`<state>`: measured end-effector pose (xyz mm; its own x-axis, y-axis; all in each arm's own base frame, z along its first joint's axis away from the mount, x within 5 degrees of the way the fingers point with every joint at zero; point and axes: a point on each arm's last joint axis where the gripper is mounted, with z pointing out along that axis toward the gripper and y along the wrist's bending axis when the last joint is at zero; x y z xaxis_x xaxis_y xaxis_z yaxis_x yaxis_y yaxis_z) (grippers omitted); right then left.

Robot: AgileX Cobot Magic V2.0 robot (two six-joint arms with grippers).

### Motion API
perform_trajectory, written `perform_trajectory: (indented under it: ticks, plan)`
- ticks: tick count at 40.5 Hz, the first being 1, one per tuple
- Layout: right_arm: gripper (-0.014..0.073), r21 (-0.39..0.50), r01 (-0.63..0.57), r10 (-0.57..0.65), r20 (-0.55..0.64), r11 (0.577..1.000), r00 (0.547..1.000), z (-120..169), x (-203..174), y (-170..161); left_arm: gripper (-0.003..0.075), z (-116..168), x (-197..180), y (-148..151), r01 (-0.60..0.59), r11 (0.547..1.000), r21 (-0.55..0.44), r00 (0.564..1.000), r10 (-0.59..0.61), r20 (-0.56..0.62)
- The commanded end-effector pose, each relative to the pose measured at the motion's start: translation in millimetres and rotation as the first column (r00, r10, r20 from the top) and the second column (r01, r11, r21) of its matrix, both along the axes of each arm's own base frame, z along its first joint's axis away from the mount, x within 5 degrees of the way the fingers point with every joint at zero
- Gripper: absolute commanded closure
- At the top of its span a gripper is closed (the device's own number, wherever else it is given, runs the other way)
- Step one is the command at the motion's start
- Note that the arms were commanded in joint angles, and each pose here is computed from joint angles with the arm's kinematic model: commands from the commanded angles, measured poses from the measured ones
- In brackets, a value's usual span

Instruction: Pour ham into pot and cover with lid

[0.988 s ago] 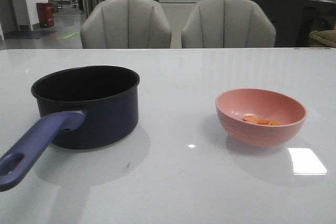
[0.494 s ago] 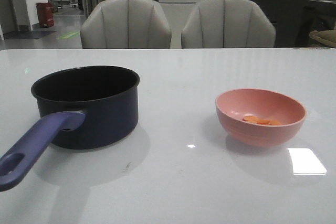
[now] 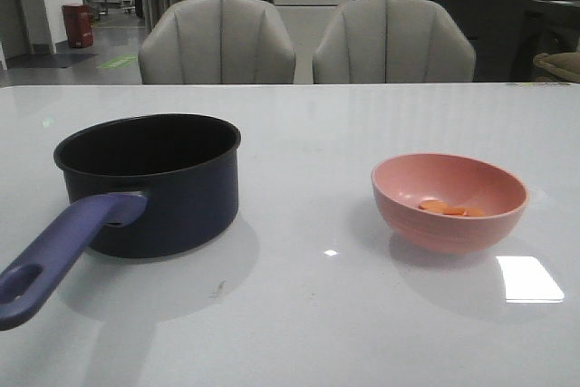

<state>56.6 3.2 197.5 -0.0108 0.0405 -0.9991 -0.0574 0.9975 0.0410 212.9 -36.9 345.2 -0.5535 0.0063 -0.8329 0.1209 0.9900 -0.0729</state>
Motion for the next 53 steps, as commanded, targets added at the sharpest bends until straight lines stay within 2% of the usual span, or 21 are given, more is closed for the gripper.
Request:
perform_trajectory:
  ticks: [1, 13, 22, 28, 37, 46, 49, 53]
  plan:
    - [0.0446, -0.005, 0.005, -0.005, 0.104, 1.000, 0.995, 10, -2, 0, 0.0085, 21, -32, -5, 0.065, 0.997, -0.029, 0.974, -0.057, 0.219]
    - [0.0446, -0.005, 0.005, -0.005, 0.104, 1.000, 0.995, 10, -2, 0, 0.0085, 1, -121, 14, 0.090, 0.994, -0.067, 0.898, -0.052, 0.436]
    - [0.0446, -0.005, 0.005, -0.005, 0.104, 1.000, 0.995, 10, -2, 0, 0.0085, -31, -154, 22, 0.099, 0.991, -0.085, 0.846, -0.039, 0.532]
    - [0.0446, -0.005, 0.005, -0.005, 0.104, 1.000, 0.995, 10, -2, 0, 0.0085, -46, -161, 24, 0.109, 0.989, -0.100, 0.828, -0.035, 0.560]
    - [0.0446, -0.004, 0.005, -0.005, 0.111, 1.000, 0.994, 11, -2, 0, 0.0085, -49, -162, 22, 0.143, 0.984, -0.102, 0.820, -0.061, 0.568]
    - [0.0446, 0.011, 0.001, -0.004, 0.262, 1.000, 0.965, 32, -6, 0, 0.0085, -50, -162, 21, 0.156, 0.983, -0.100, 0.825, -0.074, 0.560]
    - [0.0446, 0.013, 0.001, -0.004, 0.230, 1.000, 0.973, 48, -7, 0, 0.0085, -50, -162, 21, 0.156, 0.983, -0.100, 0.826, -0.075, 0.558]
    - [0.0446, 0.007, 0.005, -0.006, 0.110, 1.000, 0.994, 71, -4, -1, 0.0085, -50, -162, 21, 0.156, 0.983, -0.100, 0.827, -0.075, 0.557]
